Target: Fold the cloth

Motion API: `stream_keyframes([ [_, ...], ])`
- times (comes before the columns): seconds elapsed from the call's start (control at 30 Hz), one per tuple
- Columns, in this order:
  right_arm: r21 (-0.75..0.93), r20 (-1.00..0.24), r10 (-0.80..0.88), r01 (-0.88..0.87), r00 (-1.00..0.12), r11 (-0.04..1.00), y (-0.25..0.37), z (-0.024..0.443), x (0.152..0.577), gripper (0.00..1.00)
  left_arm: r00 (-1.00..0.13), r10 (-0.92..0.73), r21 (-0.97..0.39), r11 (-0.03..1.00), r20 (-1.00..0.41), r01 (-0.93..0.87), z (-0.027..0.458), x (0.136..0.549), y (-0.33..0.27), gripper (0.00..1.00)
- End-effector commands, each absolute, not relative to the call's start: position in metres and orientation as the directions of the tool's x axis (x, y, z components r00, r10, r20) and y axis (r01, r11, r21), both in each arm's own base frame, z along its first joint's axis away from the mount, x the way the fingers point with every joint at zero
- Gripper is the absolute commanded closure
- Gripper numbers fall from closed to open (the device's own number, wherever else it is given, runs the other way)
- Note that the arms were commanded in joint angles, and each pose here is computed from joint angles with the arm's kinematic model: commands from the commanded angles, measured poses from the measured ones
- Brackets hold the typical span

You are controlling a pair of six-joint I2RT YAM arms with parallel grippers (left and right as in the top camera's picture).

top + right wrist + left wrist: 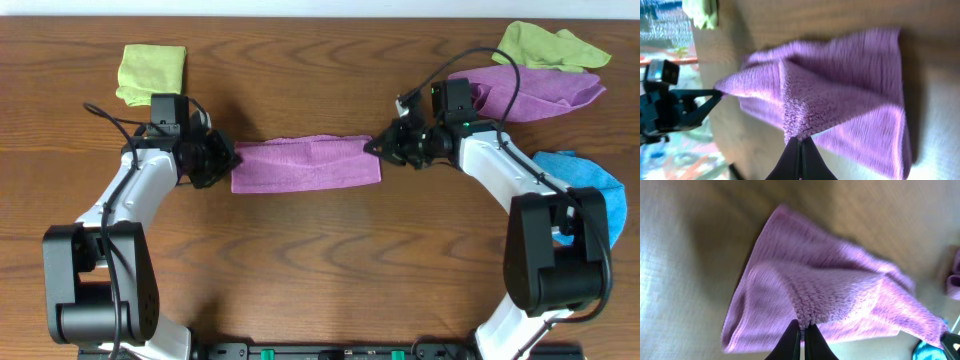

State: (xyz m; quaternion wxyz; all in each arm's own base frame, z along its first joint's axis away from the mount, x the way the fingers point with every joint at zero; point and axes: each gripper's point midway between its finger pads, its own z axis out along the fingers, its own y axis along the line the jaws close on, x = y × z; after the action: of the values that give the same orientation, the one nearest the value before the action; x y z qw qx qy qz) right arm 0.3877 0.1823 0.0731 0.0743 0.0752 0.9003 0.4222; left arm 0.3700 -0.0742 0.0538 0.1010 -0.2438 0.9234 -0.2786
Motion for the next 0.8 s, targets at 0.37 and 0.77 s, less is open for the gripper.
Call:
stream_keyframes([
  [0.37, 0.742, 0.033, 0.191, 0.152, -0.981, 0.653, 0.175, 0.065, 0.369, 0.98, -0.86, -0.494, -0.452, 0.8, -0.124, -0.395, 0.061, 0.359, -0.053, 0.94],
  [0.77, 0.756, -0.186, 0.239, 0.017, -0.953, 0.654, 0.175, 0.08, 0.417, 0.99, -0.835, -0.494, -0.535, 0.786, -0.242, -0.31, 0.062, 0.403, -0.062, 0.94],
])
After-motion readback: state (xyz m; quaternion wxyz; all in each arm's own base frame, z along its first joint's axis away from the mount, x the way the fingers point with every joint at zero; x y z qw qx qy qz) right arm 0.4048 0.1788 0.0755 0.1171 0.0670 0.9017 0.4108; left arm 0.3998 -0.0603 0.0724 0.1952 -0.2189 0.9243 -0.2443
